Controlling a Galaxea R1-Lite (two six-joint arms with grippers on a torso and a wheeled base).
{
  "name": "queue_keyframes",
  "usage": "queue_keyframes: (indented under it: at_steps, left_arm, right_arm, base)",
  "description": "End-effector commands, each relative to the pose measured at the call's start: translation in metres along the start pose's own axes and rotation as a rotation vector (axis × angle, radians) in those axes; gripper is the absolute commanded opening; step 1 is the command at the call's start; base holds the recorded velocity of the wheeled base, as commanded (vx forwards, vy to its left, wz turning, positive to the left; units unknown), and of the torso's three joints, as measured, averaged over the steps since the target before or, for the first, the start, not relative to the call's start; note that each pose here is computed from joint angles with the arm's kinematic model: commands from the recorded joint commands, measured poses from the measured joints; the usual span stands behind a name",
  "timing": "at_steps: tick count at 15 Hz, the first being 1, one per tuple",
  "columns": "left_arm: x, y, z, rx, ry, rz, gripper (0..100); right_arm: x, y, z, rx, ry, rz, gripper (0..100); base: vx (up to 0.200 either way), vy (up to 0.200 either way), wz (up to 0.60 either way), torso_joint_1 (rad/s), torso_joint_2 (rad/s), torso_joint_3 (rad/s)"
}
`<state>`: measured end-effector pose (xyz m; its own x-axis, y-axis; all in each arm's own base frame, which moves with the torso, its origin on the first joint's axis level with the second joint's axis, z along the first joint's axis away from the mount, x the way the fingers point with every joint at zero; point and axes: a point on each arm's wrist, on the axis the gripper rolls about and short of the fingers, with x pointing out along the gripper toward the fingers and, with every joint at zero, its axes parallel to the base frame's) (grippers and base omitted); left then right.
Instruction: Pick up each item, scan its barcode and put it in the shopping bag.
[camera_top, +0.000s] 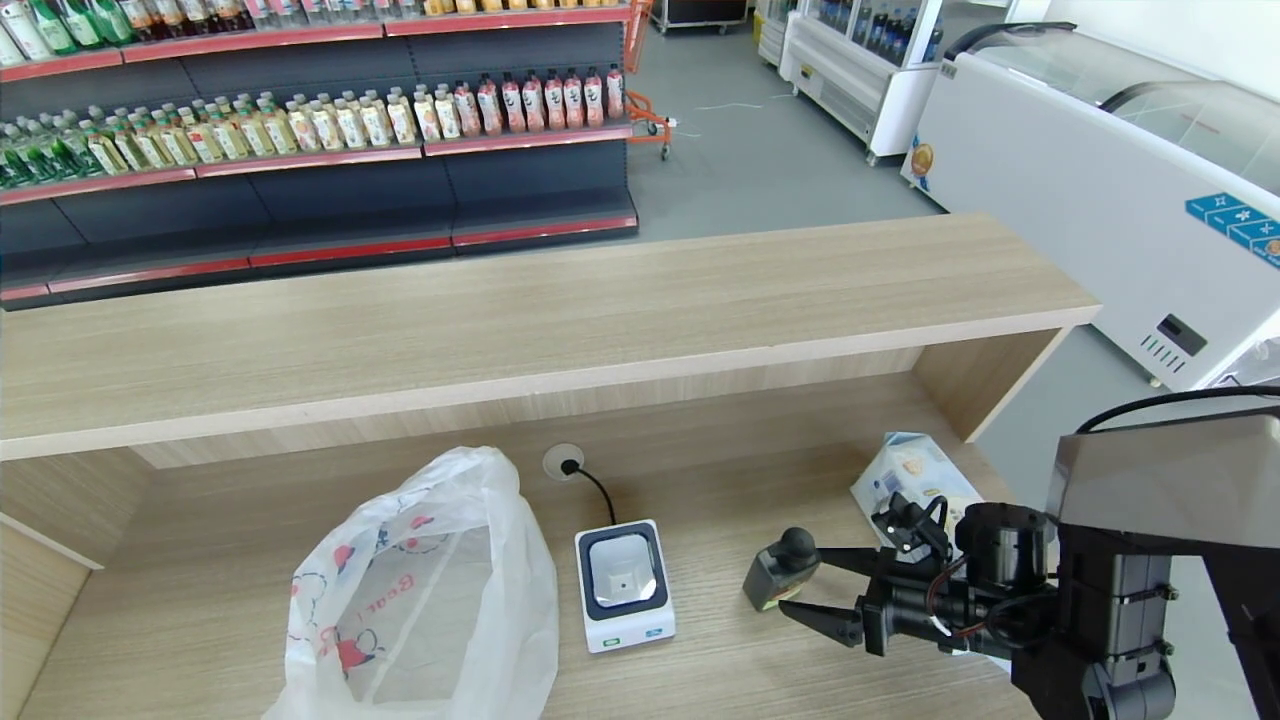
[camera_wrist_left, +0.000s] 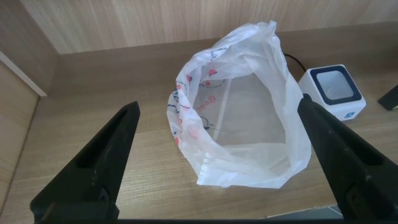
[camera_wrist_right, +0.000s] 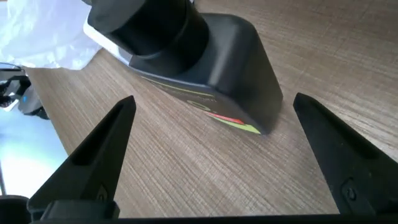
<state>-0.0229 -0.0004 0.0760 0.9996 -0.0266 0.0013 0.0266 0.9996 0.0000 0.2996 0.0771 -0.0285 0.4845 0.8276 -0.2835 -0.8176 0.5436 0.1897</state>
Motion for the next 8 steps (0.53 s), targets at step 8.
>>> queue_keyframes:
  at_steps: [8]
  left_arm:
    - [0.000, 0.000, 0.000, 0.000, 0.000, 0.001, 100]
  right_arm:
    - [0.036, -0.016, -0.005, 0.032, -0.035, 0.041, 100]
  base:
    - [0.000, 0.000, 0.00, 0.000, 0.00, 0.000]
